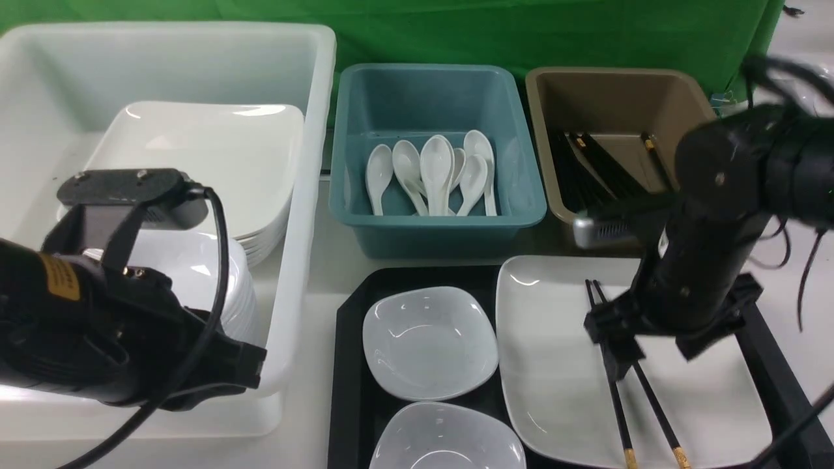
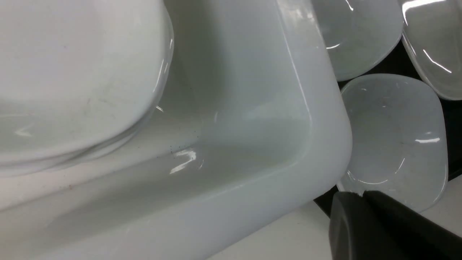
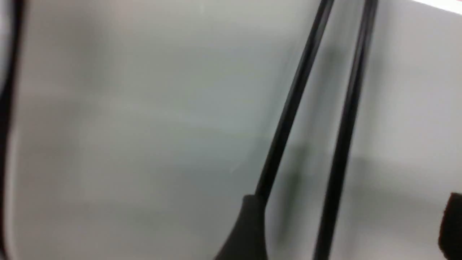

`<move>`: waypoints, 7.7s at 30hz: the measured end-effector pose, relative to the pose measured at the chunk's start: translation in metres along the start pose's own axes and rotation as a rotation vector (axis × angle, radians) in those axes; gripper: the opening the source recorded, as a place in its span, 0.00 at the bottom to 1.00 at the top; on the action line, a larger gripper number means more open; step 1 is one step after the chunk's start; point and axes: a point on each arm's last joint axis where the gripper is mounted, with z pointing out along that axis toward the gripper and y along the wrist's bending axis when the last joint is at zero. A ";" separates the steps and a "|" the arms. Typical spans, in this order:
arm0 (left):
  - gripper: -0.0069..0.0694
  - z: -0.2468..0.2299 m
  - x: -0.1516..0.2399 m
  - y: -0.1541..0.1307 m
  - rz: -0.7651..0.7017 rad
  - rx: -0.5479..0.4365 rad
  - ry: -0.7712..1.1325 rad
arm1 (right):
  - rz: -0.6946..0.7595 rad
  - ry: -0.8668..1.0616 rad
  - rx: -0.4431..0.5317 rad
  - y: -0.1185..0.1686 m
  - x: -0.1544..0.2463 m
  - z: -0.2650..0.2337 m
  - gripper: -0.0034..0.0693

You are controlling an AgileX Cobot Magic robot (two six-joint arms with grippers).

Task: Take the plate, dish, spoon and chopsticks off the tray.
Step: Use the right arm to grab a pair of chopsticks from the plate, then use the right arm to put the chopsticks into the small storage box on the right, then use the left arm to grab a small plate from the dinner plate, then use the left arm to put the small plate into the large storage box on the left, then use the left arm to grab a small plate from the dinner plate, then use the left arm to put the small plate into the large storage box on the left

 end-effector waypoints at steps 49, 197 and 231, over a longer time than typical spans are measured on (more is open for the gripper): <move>0.09 0.058 -0.009 -0.064 0.241 0.058 0.296 | 0.121 -0.426 -0.010 -0.099 -0.149 -0.089 0.51; 0.83 0.236 -0.138 -0.026 0.395 -0.104 0.318 | 0.054 -0.570 0.020 -0.072 0.116 -0.236 0.31; 0.12 0.071 -0.157 -0.045 0.273 0.077 0.171 | 0.052 -0.570 0.009 -0.071 0.116 -0.236 0.34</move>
